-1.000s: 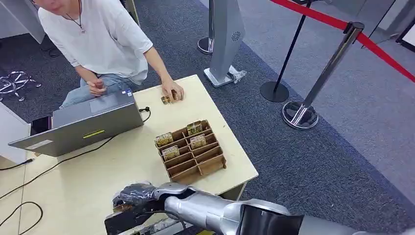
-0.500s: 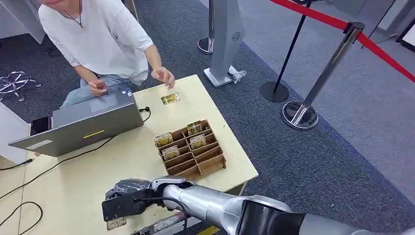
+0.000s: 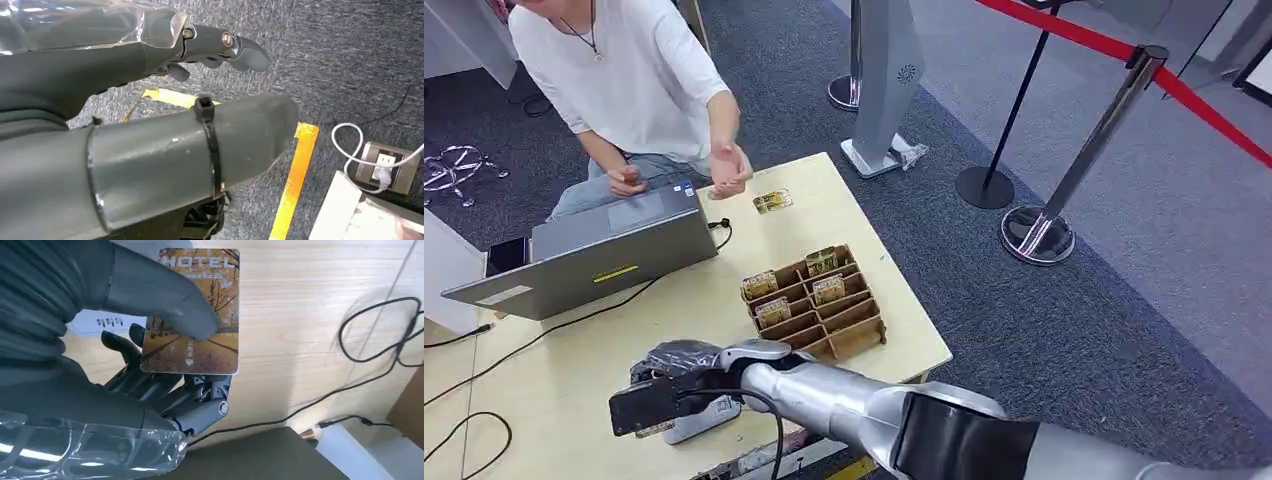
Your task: Pass the card to the sensor for recognition and then transmit it.
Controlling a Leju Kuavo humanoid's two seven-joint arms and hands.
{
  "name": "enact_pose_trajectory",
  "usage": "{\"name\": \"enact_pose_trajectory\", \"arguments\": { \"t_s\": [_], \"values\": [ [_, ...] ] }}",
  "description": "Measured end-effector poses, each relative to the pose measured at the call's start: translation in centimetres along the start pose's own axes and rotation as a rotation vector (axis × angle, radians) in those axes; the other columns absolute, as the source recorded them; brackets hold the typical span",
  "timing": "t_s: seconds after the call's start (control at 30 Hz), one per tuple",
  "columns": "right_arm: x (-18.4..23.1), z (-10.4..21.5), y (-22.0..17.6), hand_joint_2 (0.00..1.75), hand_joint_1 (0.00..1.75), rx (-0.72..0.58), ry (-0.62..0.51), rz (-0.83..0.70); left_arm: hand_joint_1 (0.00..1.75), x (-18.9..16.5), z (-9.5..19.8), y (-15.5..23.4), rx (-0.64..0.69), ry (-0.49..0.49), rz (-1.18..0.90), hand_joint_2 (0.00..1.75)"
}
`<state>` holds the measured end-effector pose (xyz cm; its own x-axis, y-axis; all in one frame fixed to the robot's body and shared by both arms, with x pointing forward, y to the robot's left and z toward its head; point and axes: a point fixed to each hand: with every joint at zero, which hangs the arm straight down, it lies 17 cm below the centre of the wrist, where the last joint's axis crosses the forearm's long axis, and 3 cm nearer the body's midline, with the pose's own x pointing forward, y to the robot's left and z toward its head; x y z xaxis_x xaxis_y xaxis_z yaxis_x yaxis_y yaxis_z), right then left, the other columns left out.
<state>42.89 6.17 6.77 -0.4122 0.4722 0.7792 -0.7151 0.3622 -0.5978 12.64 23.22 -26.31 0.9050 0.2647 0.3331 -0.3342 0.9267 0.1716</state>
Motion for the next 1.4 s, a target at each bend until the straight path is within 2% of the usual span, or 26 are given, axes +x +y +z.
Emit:
{"name": "enact_pose_trajectory", "arguments": {
  "t_s": [0.4, 1.0, 1.4],
  "values": [
    [-3.1, 0.3, 0.9, 1.75, 1.75, 0.032, 0.088, 0.085, 0.00, 0.0, 0.1, -0.4, -0.014, -0.001, 0.000, 0.00],
    [-5.0, 0.6, 0.6, 1.75, 1.75, 0.029, 0.144, 0.246, 0.00, 0.1, -0.2, 0.1, -0.021, 0.000, -0.003, 0.00],
    [-5.6, 0.3, -0.1, 1.75, 1.75, -0.001, 0.170, 0.505, 0.00, 0.3, -0.2, 0.2, -0.020, -0.008, -0.001, 0.00]
  ]
}}
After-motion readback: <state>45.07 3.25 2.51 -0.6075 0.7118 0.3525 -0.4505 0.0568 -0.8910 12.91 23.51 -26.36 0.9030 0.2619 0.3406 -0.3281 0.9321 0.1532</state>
